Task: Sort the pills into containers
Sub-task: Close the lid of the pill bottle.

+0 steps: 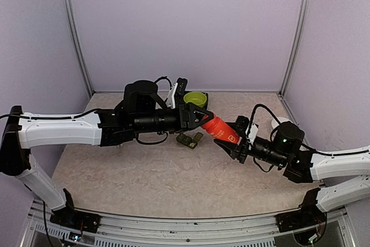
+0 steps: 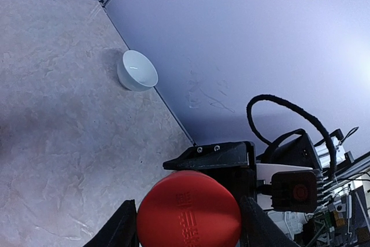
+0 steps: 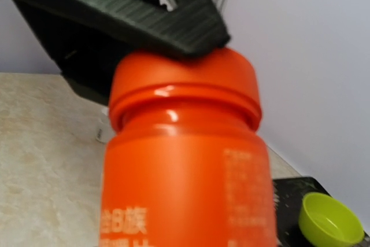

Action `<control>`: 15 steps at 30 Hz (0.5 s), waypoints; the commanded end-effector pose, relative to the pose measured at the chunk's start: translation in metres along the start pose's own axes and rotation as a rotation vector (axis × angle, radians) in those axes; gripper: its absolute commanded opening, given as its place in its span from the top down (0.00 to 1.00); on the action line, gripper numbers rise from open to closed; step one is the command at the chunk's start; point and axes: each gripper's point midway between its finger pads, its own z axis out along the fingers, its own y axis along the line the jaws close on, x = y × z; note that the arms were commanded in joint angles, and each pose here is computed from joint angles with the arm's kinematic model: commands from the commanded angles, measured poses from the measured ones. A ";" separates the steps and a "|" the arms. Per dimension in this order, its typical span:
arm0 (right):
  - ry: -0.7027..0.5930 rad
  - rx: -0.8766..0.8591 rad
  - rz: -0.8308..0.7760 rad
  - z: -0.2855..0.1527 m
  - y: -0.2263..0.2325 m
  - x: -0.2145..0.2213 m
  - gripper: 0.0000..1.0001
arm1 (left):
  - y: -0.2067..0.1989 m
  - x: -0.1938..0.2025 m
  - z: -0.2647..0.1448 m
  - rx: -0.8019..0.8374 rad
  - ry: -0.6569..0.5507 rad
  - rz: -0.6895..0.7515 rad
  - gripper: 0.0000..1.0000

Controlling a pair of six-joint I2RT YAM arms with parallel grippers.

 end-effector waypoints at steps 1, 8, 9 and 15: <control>-0.033 0.086 -0.073 0.006 -0.009 -0.020 0.85 | 0.002 0.024 0.012 0.001 0.084 -0.027 0.47; -0.035 0.181 -0.126 0.001 -0.015 -0.025 0.85 | 0.002 0.036 0.017 0.042 0.126 -0.044 0.48; -0.039 0.161 -0.117 0.001 -0.013 -0.027 0.85 | 0.000 0.037 0.018 0.060 0.134 -0.032 0.48; -0.110 0.036 -0.029 -0.003 0.006 -0.047 0.86 | -0.013 0.045 0.017 0.150 0.149 0.065 0.51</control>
